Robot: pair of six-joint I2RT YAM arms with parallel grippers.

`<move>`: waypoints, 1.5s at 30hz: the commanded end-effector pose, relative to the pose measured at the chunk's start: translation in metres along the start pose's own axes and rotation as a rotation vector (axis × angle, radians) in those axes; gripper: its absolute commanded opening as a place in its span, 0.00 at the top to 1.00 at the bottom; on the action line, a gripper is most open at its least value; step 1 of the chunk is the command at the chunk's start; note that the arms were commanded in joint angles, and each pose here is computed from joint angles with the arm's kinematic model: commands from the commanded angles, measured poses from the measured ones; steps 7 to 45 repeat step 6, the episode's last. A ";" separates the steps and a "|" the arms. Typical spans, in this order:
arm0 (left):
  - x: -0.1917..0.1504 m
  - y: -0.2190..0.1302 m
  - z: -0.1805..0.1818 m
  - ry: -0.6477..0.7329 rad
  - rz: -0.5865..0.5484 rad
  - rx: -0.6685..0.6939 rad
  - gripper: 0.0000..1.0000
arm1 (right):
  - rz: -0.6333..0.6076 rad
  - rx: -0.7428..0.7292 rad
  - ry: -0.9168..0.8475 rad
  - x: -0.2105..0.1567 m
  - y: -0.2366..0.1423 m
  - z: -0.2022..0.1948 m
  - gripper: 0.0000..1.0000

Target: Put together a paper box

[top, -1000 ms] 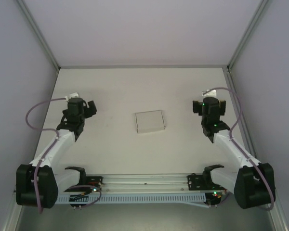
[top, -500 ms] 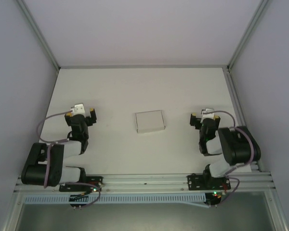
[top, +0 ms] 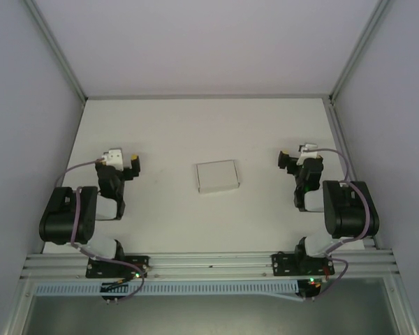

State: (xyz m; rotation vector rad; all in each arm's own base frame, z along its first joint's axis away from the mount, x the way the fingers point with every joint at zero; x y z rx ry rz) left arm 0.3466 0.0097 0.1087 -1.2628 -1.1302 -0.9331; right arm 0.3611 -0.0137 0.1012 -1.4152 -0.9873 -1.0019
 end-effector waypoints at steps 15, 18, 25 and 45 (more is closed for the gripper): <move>0.014 0.002 -0.003 0.016 -0.055 -0.021 0.00 | -0.007 0.027 0.013 0.004 0.000 0.005 0.00; 0.014 0.002 -0.003 0.016 -0.055 -0.021 0.00 | -0.007 0.027 0.013 0.004 0.000 0.005 0.00; 0.014 0.002 -0.003 0.016 -0.055 -0.021 0.00 | -0.007 0.027 0.013 0.004 0.000 0.005 0.00; 0.014 0.002 -0.003 0.016 -0.055 -0.021 0.00 | -0.007 0.027 0.013 0.004 0.000 0.005 0.00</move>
Point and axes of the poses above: each hand's point on the last joint's axis, 136 mm out from that joint toward the fingers, its own y axis out along the fingers, its own z axis along the line the jaws close on, x = y × z, the point moved 3 cm from there along -y, back along the fingers, and after that the axes turned 6 degrees about -y, right-handed, at the moved point
